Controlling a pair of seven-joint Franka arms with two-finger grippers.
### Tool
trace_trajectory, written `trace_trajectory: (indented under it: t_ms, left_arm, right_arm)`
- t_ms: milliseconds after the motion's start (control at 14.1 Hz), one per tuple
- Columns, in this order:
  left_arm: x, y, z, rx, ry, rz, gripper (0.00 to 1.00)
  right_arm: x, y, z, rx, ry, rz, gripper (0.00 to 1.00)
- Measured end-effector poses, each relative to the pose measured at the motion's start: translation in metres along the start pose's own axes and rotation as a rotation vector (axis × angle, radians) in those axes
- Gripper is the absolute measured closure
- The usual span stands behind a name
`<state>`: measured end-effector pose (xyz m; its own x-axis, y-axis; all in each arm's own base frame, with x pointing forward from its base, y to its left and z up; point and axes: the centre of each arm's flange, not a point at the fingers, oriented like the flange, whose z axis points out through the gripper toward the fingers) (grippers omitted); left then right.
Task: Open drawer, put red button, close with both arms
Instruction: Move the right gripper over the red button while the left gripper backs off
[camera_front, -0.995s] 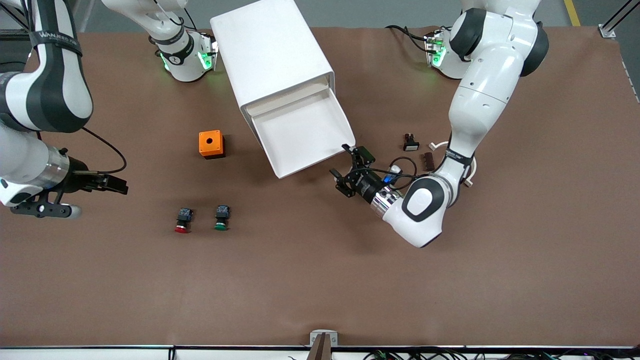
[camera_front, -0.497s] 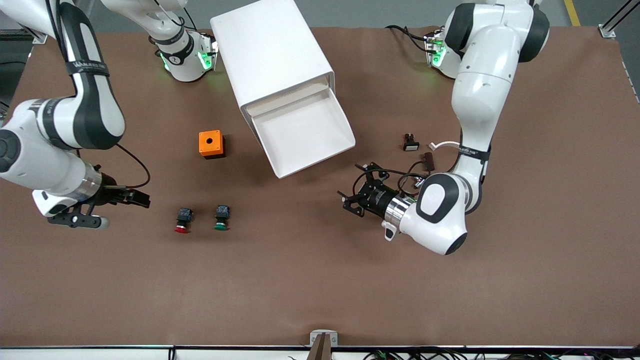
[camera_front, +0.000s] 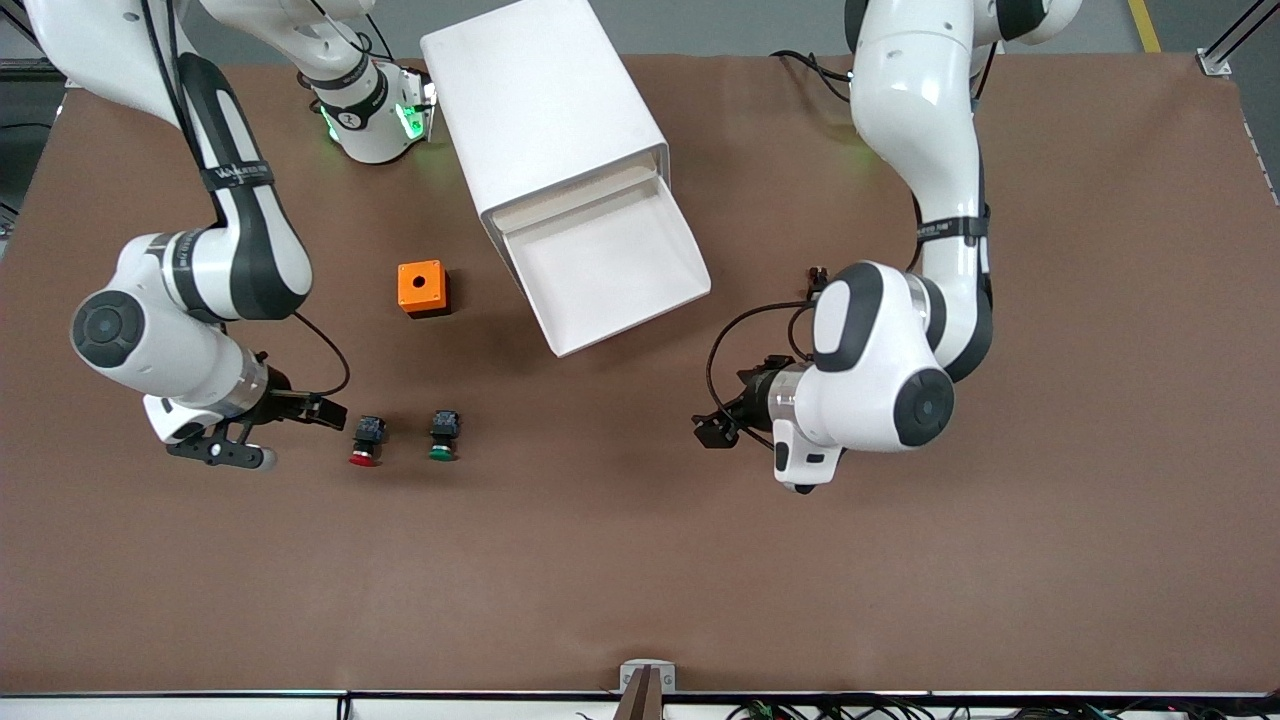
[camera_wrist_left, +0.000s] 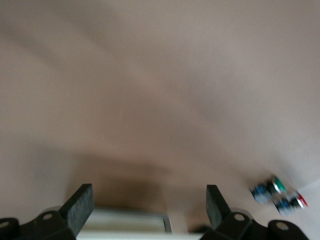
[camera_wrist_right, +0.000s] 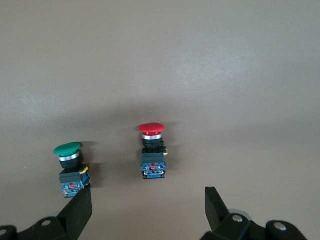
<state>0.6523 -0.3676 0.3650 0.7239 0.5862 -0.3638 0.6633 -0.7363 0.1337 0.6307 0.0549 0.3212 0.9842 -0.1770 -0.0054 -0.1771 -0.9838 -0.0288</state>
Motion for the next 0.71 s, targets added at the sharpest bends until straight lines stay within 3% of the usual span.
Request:
trace_trajectory:
  t_ms: [213,711]
  left_arm:
    - [-0.002,0.004,-0.005,0.028,0.162,0.051,0.01]
    - [0.006,0.0,0.002,0.122,0.314,0.105,0.0]
  right_arm:
    - [0.004,0.001,0.02,-0.002,0.007,0.007,0.0]
    - [-0.004,0.004,0.086,-0.004,0.04,0.034,0.0]
